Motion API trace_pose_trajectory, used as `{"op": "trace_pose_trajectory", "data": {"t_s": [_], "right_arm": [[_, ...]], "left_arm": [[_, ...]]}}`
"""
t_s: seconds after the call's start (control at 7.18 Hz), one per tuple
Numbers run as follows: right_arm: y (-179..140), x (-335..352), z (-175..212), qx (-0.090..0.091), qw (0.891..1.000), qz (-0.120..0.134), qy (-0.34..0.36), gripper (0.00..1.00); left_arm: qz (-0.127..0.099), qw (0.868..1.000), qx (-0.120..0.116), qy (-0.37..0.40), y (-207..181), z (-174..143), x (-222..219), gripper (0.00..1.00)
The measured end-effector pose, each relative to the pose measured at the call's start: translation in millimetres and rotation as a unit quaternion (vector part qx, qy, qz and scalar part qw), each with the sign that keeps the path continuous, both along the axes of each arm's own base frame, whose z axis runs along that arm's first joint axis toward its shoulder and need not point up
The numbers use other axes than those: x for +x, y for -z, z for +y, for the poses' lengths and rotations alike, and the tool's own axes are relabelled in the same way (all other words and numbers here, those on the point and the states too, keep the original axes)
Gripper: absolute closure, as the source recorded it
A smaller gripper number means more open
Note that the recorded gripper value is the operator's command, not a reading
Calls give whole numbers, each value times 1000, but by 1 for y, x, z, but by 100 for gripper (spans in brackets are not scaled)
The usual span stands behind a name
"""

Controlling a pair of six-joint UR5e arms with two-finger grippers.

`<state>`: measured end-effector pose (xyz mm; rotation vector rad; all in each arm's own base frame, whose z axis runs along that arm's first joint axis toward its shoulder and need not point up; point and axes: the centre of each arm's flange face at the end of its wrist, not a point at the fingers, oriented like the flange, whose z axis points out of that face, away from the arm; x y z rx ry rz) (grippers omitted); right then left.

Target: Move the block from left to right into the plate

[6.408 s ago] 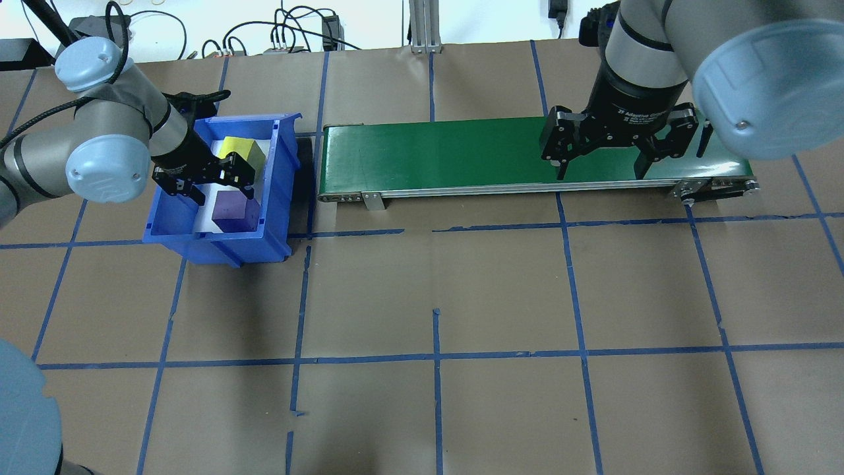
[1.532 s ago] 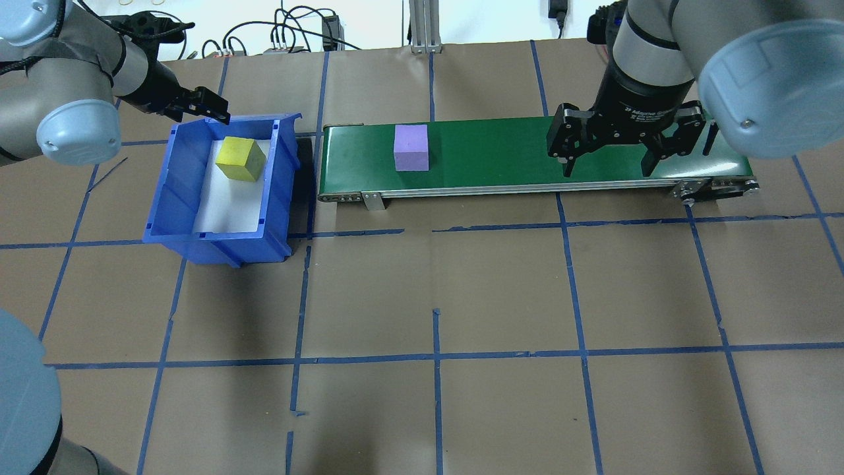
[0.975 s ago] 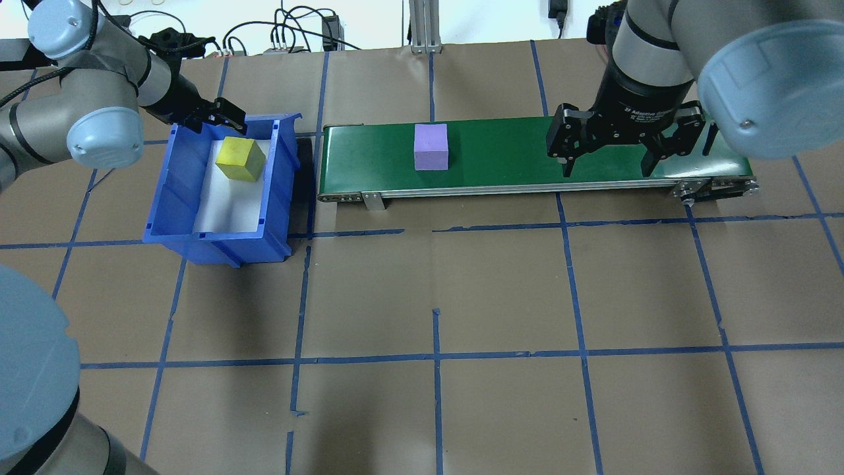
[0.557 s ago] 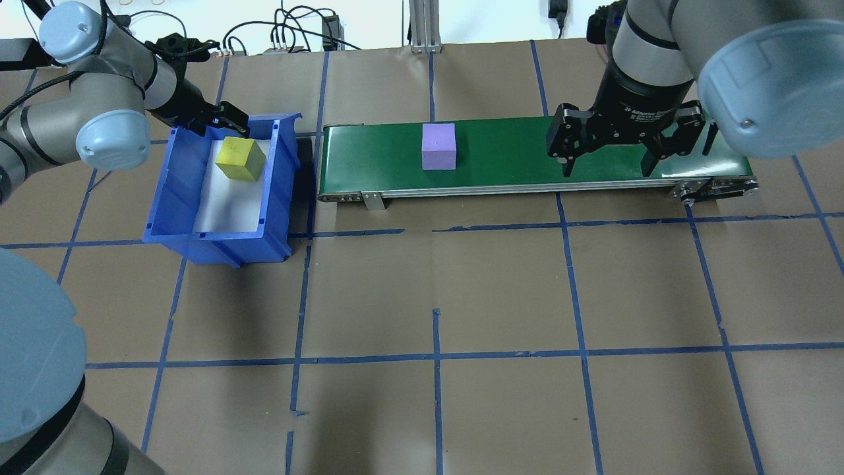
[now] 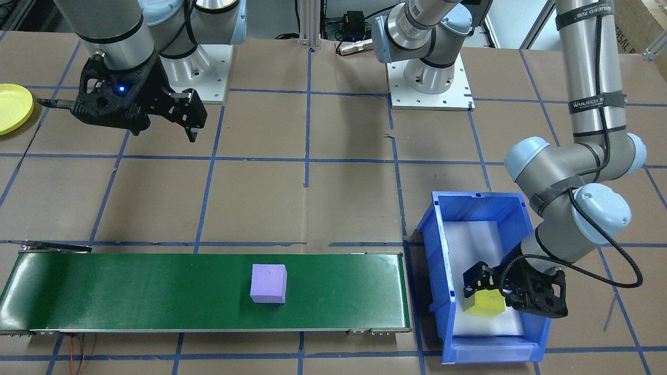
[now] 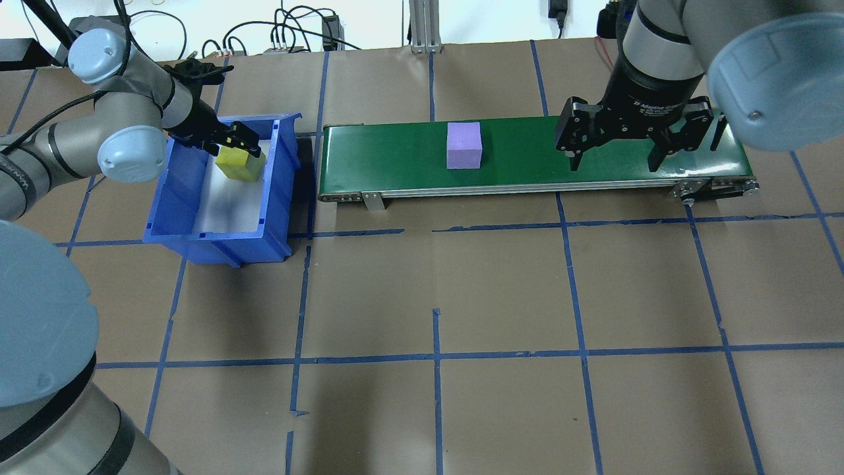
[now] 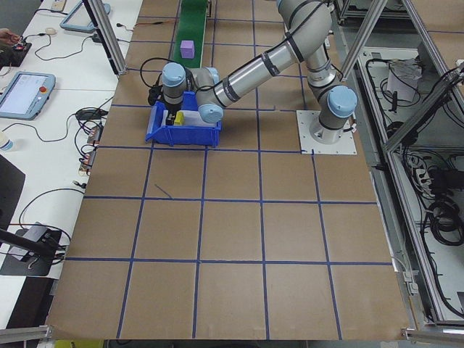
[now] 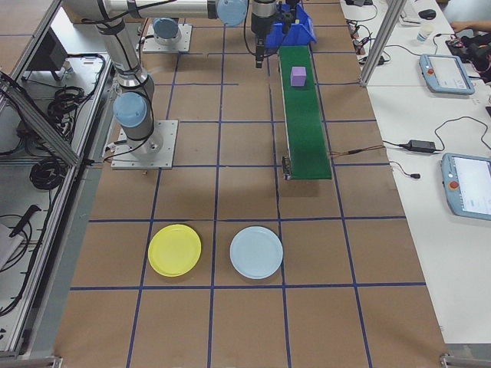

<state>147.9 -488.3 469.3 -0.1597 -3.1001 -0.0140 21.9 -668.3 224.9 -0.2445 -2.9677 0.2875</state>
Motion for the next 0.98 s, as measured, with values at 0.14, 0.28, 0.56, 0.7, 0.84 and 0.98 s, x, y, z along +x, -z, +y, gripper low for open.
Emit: {"op": "trace_pose_trajectory", "data": {"t_s": [0.14, 0.28, 0.56, 0.7, 0.84, 0.98], "right_arm": [[9, -2, -8, -4, 1000, -1, 4, 0], [27, -3, -16, 0, 1000, -2, 4, 0], [84, -3, -31, 24, 1000, 0, 1, 0], [98, -2, -37, 17, 1000, 0, 2, 0], [107, -2, -43, 8, 1000, -1, 2, 0], [113, -3, -46, 5, 1000, 3, 0, 0]], "left_arm": [[-2, 1000, -2, 0, 0, 1, 0, 67], [-6, 1000, -13, 0, -13, 1, 0, 69], [-16, 998, -57, -7, -72, 6, -4, 69], [-19, 996, -83, -6, -110, 15, -17, 69], [-22, 994, -106, 6, -142, 24, -40, 69], [-21, 992, -123, 19, -164, 34, -71, 69]]}}
